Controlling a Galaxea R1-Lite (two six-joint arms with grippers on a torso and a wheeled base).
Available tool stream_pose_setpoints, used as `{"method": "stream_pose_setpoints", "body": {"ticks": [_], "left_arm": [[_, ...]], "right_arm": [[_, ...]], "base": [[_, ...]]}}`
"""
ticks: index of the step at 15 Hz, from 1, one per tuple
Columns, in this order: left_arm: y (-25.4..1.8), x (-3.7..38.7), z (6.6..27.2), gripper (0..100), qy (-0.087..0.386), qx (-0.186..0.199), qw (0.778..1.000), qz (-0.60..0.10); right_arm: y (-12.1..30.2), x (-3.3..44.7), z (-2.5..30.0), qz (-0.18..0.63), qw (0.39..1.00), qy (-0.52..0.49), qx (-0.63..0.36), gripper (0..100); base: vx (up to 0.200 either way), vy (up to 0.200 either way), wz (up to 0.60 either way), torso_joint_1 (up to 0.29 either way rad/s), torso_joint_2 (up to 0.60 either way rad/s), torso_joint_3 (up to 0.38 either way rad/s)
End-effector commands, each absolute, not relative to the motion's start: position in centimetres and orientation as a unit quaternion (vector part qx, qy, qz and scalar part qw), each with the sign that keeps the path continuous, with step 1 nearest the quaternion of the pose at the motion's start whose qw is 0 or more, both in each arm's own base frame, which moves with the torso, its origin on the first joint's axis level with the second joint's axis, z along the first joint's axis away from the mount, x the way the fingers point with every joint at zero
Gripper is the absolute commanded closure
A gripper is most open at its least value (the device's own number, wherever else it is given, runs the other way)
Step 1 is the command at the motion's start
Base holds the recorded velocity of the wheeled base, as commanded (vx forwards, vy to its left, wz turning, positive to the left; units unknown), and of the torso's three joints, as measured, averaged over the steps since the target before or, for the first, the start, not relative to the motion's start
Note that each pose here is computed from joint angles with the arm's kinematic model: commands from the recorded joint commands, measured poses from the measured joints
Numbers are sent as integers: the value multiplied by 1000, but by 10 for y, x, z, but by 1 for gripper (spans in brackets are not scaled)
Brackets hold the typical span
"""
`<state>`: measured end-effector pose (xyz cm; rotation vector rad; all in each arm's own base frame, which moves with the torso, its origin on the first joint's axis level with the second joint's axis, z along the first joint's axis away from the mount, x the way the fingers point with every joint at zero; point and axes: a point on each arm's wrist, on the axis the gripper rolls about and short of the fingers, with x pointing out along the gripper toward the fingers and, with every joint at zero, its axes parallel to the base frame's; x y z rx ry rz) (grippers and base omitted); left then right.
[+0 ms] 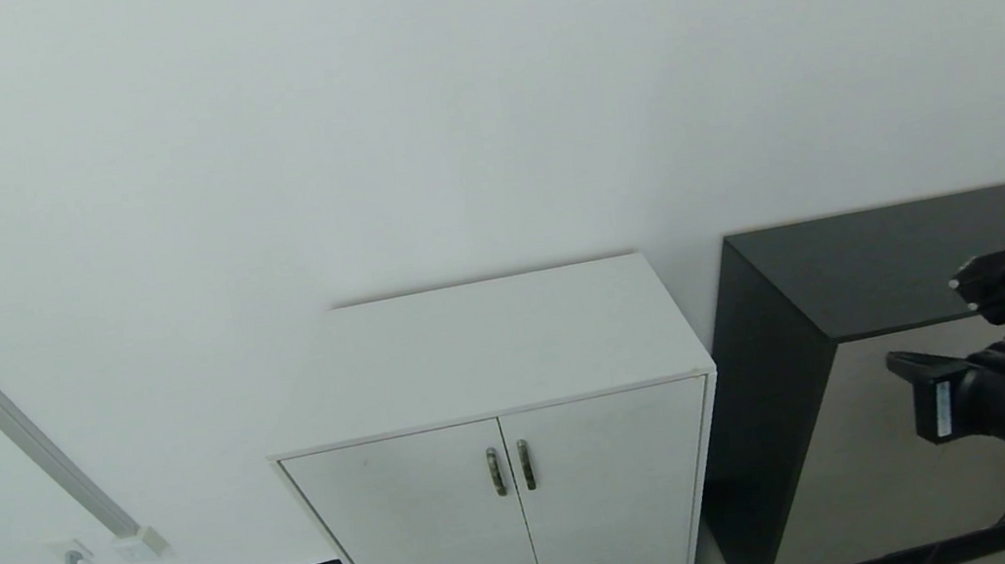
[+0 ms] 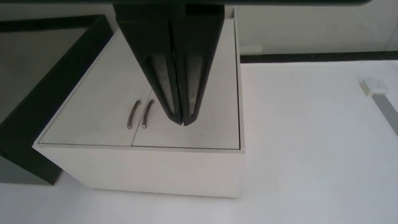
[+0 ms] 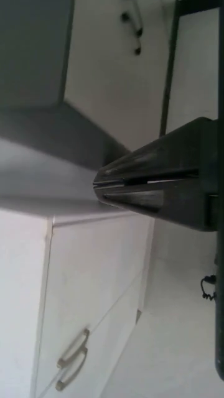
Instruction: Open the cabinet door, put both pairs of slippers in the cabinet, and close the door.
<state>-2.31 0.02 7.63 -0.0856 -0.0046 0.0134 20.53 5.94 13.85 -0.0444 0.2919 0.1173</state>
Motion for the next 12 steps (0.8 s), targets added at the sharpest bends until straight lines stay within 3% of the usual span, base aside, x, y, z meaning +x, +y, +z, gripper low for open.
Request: {"method": "stream_pose_setpoints", "body": {"ticks": [1, 5, 12], "left_arm": [[0, -23, 76, 100, -2, -43, 999, 7], [0, -23, 76, 100, -2, -43, 999, 7], [0, -23, 76, 100, -2, -43, 999, 7]], "right_arm": [[32, 167, 146, 16, 993, 117, -12, 100], [14, 124, 153, -19, 994, 103, -11, 100], [2, 32, 165, 3, 996, 87, -18, 100]], "base": [[0, 0, 0, 0, 0, 0], [0, 0, 0, 0, 0, 0], [0, 0, 0, 0, 0, 0]]}}
